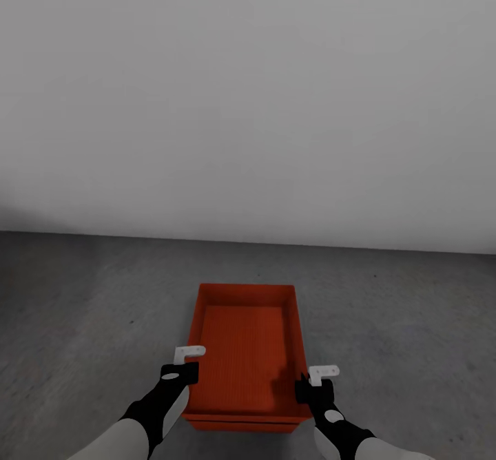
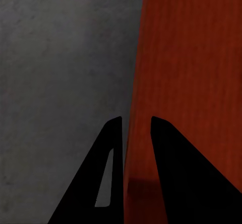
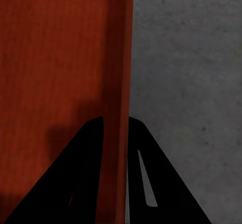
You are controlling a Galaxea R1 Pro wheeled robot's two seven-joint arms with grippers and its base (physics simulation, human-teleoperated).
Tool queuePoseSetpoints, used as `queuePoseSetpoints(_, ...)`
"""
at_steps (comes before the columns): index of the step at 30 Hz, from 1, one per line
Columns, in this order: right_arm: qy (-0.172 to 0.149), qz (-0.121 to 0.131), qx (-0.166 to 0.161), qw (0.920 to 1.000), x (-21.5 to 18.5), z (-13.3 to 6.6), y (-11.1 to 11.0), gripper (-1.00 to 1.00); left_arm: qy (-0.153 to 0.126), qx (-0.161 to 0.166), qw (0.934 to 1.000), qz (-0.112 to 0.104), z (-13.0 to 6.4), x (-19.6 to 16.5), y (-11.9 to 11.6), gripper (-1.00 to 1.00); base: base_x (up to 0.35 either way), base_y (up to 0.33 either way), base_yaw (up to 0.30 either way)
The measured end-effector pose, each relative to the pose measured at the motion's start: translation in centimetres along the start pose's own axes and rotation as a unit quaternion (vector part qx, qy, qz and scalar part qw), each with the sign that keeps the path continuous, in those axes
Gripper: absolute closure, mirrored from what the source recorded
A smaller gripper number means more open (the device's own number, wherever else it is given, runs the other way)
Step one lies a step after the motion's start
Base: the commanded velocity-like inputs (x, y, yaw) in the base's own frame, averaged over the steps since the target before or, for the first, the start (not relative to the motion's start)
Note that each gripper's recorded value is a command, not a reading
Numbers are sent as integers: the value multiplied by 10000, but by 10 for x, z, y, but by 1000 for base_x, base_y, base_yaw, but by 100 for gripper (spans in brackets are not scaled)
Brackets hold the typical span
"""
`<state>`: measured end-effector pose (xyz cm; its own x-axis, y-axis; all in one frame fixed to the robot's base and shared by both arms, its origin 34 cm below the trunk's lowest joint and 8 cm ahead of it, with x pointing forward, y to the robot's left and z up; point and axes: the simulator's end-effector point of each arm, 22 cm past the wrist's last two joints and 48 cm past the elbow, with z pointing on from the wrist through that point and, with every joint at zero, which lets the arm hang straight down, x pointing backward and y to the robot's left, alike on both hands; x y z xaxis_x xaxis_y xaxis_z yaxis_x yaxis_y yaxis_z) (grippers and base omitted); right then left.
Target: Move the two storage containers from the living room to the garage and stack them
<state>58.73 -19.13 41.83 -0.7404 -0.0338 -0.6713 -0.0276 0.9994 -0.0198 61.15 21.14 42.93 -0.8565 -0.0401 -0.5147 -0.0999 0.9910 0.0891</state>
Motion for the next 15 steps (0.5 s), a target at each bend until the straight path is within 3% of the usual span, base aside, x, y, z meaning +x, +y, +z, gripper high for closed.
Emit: queuePoseSetpoints(15, 4, -1, -1, 10000, 0, 0, 0, 100, 5, 0, 10000, -1, 0, 0, 0, 100, 0, 0, 0)
